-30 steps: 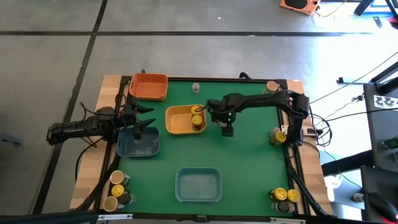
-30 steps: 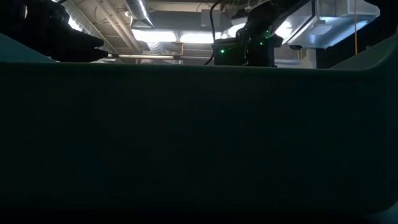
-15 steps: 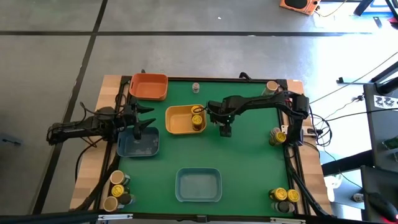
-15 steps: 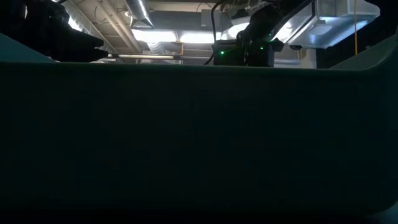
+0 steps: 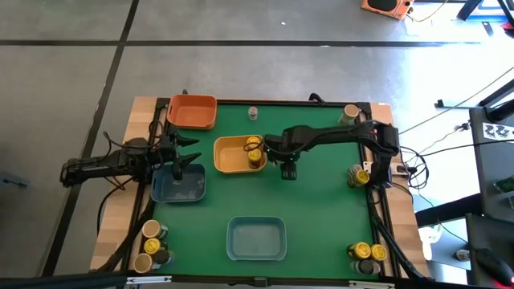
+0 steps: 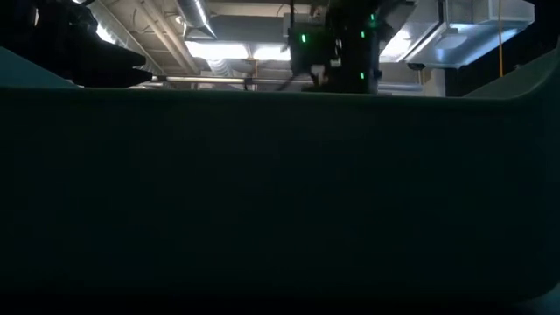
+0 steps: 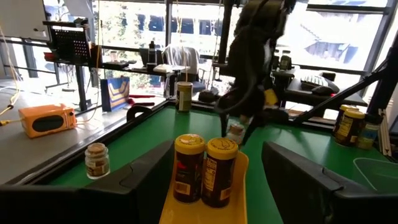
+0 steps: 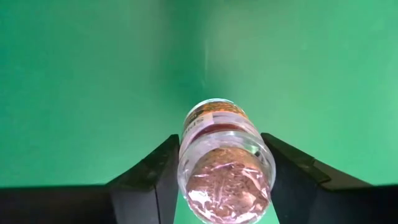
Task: Sort spices by type
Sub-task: Put the white transparent seasoning bottle into the light blue bin
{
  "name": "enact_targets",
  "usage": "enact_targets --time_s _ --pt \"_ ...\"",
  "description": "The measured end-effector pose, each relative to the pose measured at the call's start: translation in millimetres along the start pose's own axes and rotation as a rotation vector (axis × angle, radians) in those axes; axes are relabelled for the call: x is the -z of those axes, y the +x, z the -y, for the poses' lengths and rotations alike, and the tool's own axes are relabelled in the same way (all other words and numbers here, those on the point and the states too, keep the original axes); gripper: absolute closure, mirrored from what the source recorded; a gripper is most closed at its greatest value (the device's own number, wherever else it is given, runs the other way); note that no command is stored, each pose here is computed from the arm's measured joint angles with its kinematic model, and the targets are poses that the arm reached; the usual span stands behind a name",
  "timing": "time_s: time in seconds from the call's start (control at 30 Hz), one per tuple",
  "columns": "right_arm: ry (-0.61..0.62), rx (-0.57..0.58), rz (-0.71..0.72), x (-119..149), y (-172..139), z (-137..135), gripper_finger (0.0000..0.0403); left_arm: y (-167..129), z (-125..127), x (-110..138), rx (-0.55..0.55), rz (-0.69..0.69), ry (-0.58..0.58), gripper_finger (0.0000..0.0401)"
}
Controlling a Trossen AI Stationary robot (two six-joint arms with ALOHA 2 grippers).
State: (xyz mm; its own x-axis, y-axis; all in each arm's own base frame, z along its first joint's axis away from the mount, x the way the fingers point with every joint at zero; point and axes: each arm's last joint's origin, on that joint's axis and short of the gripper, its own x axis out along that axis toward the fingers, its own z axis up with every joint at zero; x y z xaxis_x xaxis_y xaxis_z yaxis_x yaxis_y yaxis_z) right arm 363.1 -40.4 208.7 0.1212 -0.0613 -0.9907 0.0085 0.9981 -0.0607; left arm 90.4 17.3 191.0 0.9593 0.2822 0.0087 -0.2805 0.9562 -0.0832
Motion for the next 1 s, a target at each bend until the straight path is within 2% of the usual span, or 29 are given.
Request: enact_targets --time_s 0.3,0.5,0.73,1.0 --pt "-0.045 -0.021 0.080 -18 -48 -59 0.0216 0 0 3 0.006 -0.028 -0.024 0.0160" --pt "-0.067 -0.071 0.148 -19 -75 -112 0.0214 0 3 3 0.097 -0.038 -0.089 0.0160" --pt "-0.115 -0.181 0.280 -17 -86 -173 0.0214 -1 5 3 0.180 -0.052 -0.149 0.0160" --pt "-0.105 -0.300 0.462 -18 -96 -220 0.0213 -1 9 3 0.218 -0.058 -0.148 0.0160"
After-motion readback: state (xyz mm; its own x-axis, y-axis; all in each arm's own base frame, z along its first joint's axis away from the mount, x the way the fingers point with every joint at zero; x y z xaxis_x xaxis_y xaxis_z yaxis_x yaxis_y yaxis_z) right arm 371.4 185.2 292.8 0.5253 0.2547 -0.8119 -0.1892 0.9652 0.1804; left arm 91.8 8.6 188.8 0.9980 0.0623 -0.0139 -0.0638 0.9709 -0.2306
